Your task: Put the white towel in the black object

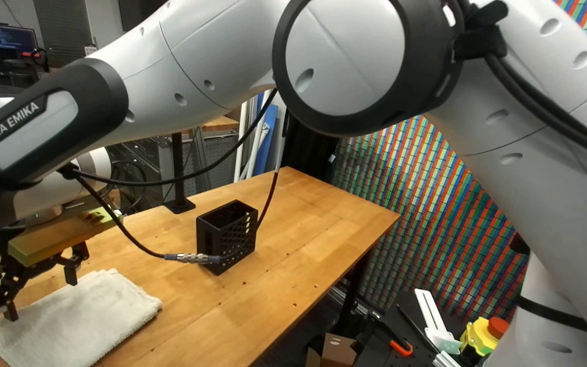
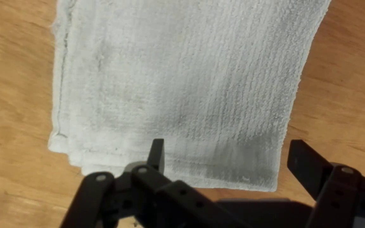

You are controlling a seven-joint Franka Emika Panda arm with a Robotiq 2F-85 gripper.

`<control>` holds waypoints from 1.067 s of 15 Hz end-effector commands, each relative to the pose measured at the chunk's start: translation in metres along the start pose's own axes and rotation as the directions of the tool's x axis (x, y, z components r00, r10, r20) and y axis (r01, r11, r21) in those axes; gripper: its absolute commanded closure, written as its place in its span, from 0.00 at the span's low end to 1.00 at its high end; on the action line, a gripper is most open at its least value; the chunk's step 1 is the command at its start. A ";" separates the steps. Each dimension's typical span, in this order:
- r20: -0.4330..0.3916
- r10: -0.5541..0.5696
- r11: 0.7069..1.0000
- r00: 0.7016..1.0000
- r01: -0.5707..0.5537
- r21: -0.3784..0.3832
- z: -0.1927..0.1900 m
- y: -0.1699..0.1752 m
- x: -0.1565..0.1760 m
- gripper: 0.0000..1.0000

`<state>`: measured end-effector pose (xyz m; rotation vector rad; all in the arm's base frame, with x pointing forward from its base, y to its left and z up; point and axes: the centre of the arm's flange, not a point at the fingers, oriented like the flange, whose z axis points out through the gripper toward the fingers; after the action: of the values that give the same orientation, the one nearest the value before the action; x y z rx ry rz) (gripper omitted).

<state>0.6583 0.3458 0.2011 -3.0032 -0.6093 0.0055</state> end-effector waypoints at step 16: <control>-0.010 0.073 0.994 0.997 -0.072 0.085 0.074 -0.001 -0.008 0.26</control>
<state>0.6396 0.3448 0.1359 -2.9802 -0.5211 0.0516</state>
